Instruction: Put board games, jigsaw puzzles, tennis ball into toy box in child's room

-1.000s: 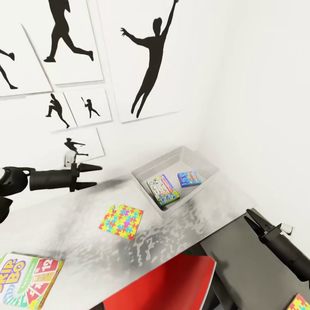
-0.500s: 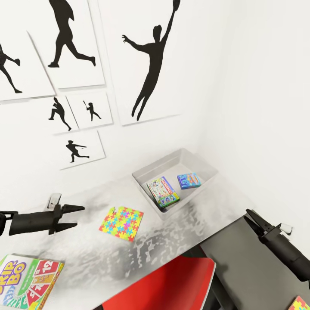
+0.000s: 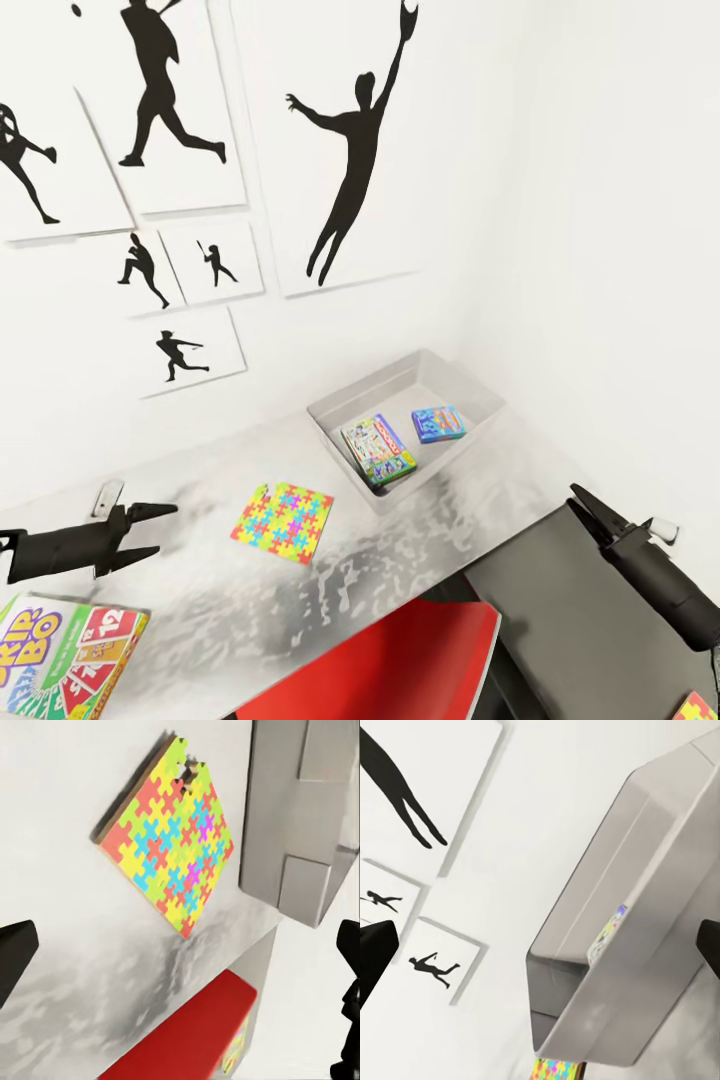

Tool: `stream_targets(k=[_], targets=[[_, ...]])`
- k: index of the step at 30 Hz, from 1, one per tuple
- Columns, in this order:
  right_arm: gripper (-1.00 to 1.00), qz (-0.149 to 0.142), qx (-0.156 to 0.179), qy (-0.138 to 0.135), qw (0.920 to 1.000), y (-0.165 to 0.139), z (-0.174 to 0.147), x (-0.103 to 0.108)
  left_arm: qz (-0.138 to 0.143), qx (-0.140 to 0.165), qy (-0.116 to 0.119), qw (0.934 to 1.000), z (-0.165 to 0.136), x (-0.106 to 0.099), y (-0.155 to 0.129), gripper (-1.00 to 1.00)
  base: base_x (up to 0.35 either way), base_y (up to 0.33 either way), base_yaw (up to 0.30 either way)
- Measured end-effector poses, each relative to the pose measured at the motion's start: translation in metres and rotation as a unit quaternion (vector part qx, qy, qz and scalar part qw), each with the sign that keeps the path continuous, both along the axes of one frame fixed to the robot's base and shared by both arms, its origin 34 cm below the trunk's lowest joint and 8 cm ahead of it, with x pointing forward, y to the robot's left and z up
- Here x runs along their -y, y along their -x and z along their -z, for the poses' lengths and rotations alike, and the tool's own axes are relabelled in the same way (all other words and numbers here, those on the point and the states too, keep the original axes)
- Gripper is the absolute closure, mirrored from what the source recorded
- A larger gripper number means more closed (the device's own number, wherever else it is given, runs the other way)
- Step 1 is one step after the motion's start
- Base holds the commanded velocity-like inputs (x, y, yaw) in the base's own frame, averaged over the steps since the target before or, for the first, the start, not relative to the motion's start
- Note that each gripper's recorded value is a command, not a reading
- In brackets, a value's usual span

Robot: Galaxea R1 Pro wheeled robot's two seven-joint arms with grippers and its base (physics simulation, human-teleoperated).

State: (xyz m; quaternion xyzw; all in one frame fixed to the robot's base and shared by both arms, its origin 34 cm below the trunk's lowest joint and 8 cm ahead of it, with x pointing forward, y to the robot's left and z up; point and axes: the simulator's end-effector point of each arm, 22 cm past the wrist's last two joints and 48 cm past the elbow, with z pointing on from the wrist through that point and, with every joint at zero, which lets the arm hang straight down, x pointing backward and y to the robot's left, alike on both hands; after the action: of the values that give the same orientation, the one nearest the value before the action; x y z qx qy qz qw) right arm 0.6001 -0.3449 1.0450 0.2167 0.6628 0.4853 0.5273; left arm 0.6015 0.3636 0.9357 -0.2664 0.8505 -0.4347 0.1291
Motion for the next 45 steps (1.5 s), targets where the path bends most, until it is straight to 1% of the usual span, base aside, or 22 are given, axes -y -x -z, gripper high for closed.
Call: stream_targets(k=[5,11,17,24,29,40,45], targets=[[-1.0,0.001,0.003,0.0,1.0,0.0,-0.001,-0.001,0.008,0.019,0.018,0.9996,-0.011,0.011,-0.003,-1.0,0.0,0.0,0.0],[-1.0,0.004,-0.008,-0.013,0.9999,0.001,0.01,0.0,0.016,0.025,0.026,0.9992,-0.014,0.02,-0.003,-1.0,0.0,0.0,0.0],[-1.0,0.005,-0.013,-0.017,0.9997,0.002,0.016,0.0,0.023,0.032,0.029,0.9988,-0.019,0.026,-0.004,-1.0,0.0,0.0,0.0],[-1.0,0.014,-0.002,-0.009,0.9999,0.001,0.014,0.003,0.024,0.036,0.03,0.9986,-0.022,0.027,-0.005,-1.0,0.0,0.0,0.0],[-1.0,0.016,0.002,-0.008,0.9998,0.001,0.013,0.004,0.024,0.037,0.03,0.9986,-0.023,0.027,-0.004,-1.0,0.0,0.0,0.0],[-1.0,0.017,0.003,-0.008,0.9998,0.001,0.012,0.005,0.025,0.037,0.029,0.9986,-0.023,0.028,-0.004,-1.0,0.0,0.0,0.0],[-1.0,0.018,0.002,-0.007,0.9998,0.001,0.012,0.006,0.025,0.037,0.034,0.9984,-0.022,0.033,-0.004,-1.0,0.0,0.0,0.0]])
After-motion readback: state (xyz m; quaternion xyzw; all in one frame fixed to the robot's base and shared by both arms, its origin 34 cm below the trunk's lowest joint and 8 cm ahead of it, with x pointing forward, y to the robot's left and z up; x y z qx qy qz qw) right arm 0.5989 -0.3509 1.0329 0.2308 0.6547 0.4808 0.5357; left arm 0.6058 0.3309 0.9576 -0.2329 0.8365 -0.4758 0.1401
